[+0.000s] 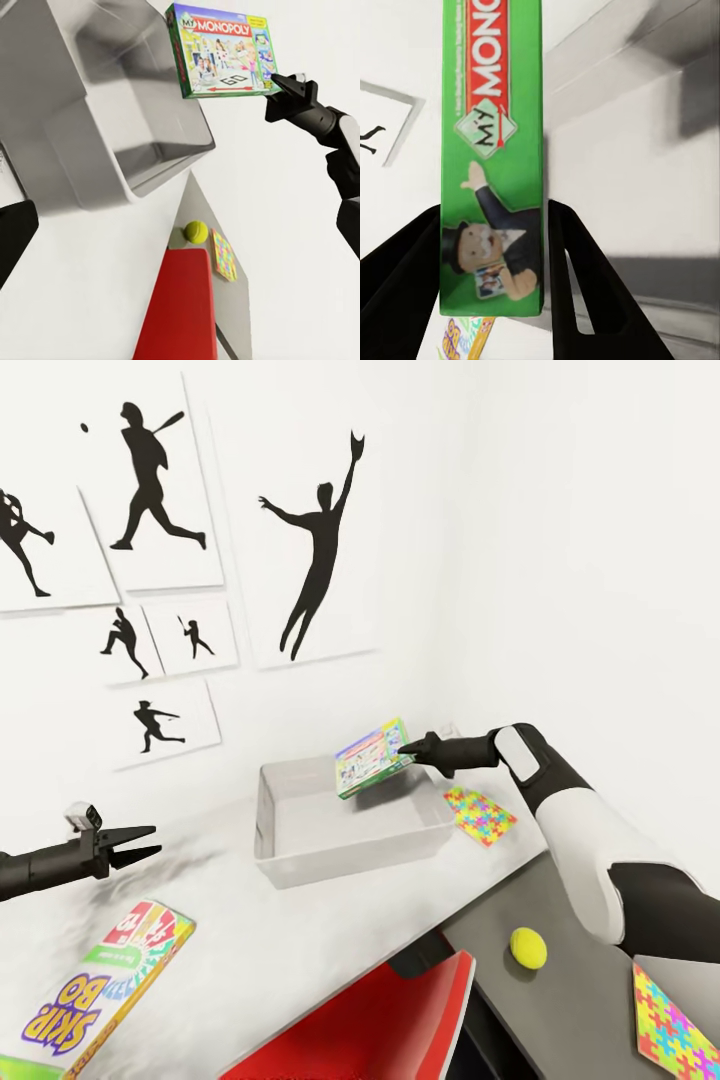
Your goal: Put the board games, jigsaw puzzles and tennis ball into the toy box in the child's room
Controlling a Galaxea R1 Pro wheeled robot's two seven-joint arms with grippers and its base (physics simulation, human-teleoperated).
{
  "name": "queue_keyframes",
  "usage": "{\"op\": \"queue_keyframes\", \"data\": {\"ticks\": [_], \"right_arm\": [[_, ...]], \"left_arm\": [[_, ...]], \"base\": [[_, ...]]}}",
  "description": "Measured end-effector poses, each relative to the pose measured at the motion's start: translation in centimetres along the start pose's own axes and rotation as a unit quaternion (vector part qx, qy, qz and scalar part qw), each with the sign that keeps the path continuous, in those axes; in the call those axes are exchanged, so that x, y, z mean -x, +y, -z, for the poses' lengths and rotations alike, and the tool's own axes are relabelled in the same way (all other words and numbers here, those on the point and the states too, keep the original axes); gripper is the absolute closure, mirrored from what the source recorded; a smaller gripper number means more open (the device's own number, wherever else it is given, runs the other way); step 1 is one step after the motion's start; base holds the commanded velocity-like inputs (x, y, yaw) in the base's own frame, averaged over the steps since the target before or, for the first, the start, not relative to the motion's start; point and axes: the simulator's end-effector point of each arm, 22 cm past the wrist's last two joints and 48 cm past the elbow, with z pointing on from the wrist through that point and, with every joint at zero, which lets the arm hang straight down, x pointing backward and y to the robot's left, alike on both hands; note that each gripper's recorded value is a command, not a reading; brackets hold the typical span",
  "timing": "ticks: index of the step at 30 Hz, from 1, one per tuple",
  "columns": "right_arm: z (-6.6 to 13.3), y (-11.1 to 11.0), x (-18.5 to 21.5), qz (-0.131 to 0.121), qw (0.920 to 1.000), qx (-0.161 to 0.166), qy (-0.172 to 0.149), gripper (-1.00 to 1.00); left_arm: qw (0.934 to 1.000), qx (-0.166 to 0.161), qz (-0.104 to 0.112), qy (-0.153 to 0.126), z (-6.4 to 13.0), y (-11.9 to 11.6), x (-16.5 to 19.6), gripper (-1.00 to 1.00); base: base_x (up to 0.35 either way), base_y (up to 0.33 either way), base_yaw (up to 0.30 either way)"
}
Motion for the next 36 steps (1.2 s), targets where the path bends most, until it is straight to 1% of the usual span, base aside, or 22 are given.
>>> {"op": "queue_keyframes", "data": {"ticks": [17, 24, 36], "right_arm": [[-1.2, -2.2, -0.8, -0.017, 0.9997, -0.007, 0.012, 1.00], [-1.9, -3.7, -1.8, -0.034, 0.9990, -0.014, 0.025, 1.00], [-2.7, -4.8, -2.1, -0.045, 0.9982, -0.018, 0.034, 1.00]], "left_arm": [[0.9999, 0.005, 0.012, 0.004, -0.4, 1.4, -0.4, -1.00], [0.9998, 0.007, 0.017, 0.006, -0.5, 1.9, -0.6, -1.00], [0.9996, 0.011, 0.025, 0.010, -0.8, 2.9, -1.0, -1.00]], "base": [[0.000, 0.000, 0.000], [0.000, 0.000, 0.000], [0.000, 0.000, 0.000]]}}
